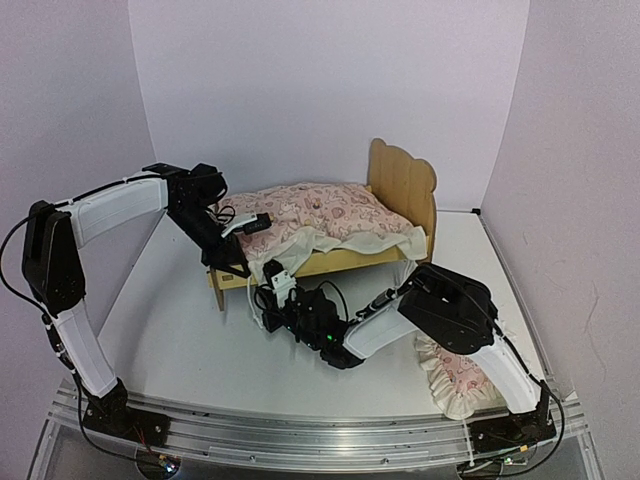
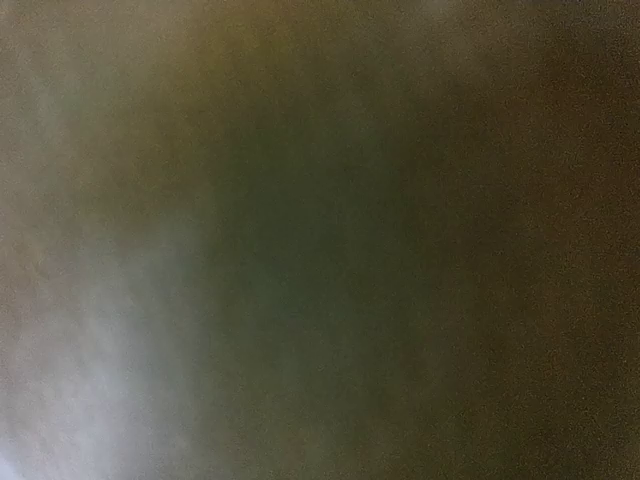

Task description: Set up the pet bed

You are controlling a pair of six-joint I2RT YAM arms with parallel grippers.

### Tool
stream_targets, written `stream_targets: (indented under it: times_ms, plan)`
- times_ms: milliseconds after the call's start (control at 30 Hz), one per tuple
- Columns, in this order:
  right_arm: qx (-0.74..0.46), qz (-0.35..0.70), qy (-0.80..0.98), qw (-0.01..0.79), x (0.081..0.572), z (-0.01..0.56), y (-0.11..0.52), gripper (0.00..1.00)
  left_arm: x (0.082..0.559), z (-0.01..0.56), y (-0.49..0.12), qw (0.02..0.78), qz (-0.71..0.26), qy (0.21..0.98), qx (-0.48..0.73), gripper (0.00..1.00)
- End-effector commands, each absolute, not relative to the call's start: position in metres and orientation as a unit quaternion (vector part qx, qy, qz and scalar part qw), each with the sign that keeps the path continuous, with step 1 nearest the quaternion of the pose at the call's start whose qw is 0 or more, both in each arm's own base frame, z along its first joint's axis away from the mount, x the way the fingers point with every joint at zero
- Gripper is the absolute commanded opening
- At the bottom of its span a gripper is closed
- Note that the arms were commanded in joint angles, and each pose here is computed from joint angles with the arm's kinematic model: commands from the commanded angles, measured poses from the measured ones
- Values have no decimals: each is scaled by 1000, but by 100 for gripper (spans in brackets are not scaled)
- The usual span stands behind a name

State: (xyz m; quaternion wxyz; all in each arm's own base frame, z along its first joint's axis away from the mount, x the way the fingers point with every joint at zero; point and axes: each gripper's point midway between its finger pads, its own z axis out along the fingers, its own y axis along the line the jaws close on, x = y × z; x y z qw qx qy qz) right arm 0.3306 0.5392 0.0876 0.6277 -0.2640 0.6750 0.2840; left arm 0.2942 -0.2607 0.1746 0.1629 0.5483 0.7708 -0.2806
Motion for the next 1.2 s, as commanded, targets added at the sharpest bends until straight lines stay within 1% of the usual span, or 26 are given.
stream_targets:
  times_ms: [0,133,267,500,667,700,733,900,1033,1167]
  plan:
    - [-249,292,672,634,328,97,532,0,327,210,-270,231,-289,780,505,0]
    - [-285,285,702,587,307,73,516,0,352,181,-252,240,-251,800,489,0]
    - [-315,298,723,538,288,55,519,0,355,154,-252,230,-254,795,501,0]
    - [-306,311,752,494,282,30,523,0,356,106,-249,211,-240,791,522,0]
    - [-294,321,765,474,280,28,524,0,357,97,-246,196,-232,797,522,0]
    - [-295,321,767,470,280,29,524,0,356,97,-244,194,-230,798,523,2]
    - [-295,321,769,467,279,29,524,0,356,98,-243,193,-227,797,525,6]
    - [-291,324,775,458,276,35,521,0,348,112,-238,192,-217,788,543,37]
    - [-292,329,774,456,274,40,520,0,338,133,-233,197,-209,763,579,47]
    - [-292,332,776,449,271,42,518,0,317,150,-235,204,-204,716,636,49]
